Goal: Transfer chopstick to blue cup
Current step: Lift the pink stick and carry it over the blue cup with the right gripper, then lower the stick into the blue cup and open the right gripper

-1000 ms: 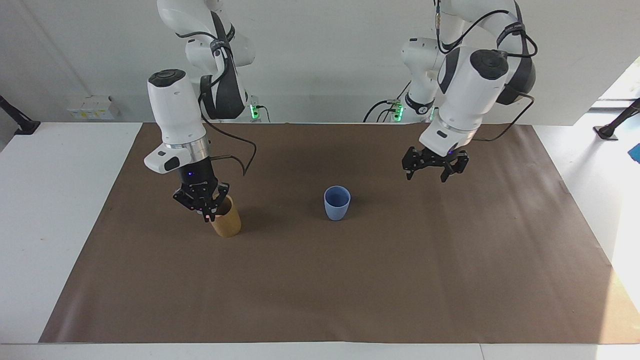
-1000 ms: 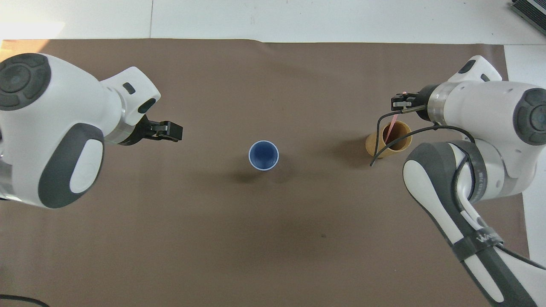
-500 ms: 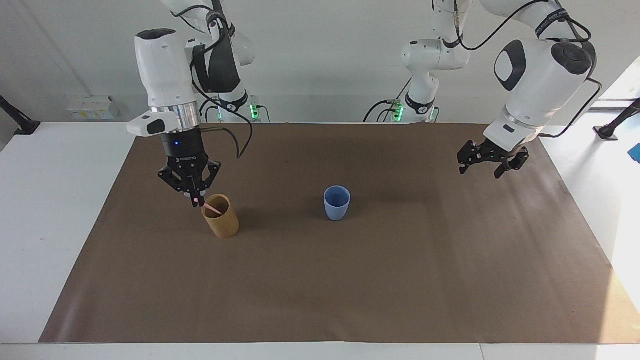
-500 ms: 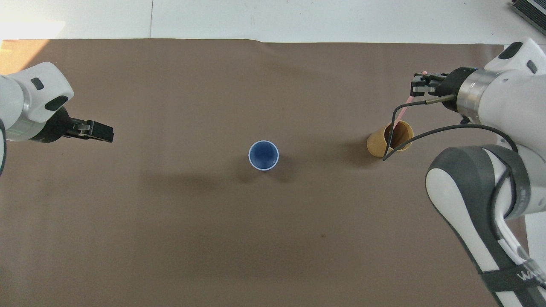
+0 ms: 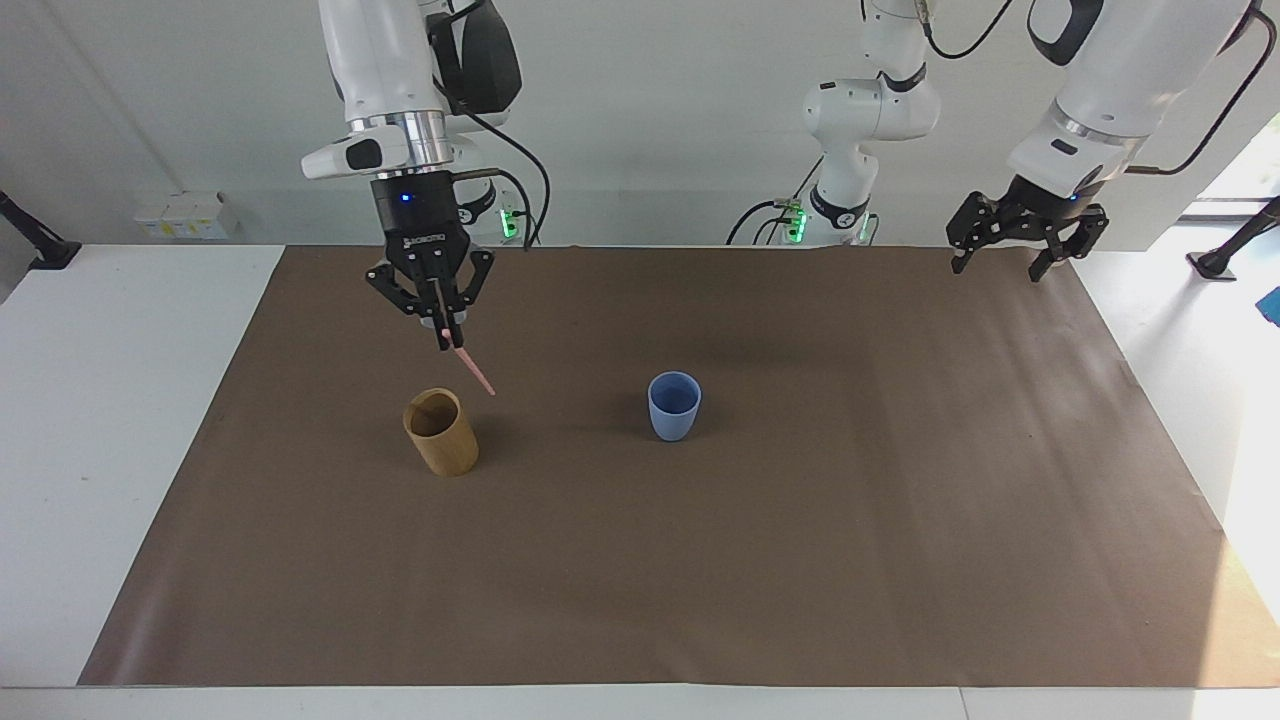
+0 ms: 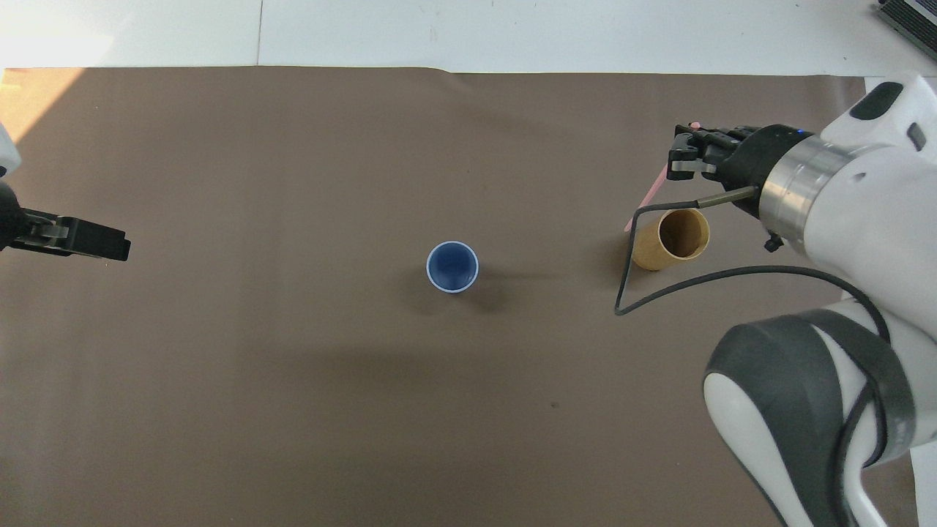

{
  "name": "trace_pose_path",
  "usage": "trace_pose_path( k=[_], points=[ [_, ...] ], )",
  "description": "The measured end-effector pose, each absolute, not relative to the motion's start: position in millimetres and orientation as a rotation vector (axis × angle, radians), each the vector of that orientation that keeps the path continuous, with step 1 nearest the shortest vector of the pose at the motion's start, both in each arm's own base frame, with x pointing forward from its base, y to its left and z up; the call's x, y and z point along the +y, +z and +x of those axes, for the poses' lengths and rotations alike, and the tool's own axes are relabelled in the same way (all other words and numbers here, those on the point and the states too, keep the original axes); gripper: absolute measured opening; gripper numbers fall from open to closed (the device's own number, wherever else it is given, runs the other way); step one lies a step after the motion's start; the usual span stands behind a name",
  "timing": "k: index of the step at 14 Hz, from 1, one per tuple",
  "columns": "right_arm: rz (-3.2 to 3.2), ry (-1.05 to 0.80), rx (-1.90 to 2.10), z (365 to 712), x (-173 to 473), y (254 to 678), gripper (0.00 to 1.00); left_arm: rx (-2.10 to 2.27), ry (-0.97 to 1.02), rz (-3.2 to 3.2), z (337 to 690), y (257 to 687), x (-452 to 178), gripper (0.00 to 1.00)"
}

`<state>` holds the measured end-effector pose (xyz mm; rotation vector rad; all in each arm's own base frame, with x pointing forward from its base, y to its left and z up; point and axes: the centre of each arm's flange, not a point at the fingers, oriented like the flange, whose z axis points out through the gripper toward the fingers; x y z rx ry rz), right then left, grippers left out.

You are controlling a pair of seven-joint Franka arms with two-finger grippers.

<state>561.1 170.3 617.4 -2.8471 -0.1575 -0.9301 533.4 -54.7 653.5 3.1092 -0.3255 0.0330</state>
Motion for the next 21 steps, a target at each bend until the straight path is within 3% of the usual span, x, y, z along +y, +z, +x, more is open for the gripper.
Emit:
trace_pose_path(
  k=[6,11,19,21],
  points=[
    [-2.684,-0.950,-0.172,519,278,627,0.08,-0.281,0.019,3.114,530,658,-37,1.00],
    [-2.687,-0.979,-0.250,523,328,568,0.08,-0.278,0.010,3.114,530,655,-33,1.00],
    [-2.715,-0.930,-0.330,510,343,489,0.08,-0.281,0.001,3.109,530,652,-36,1.00],
    [-2.710,-0.920,-0.332,510,348,476,0.14,-0.282,-0.006,3.108,530,650,-36,1.00]
  ],
)
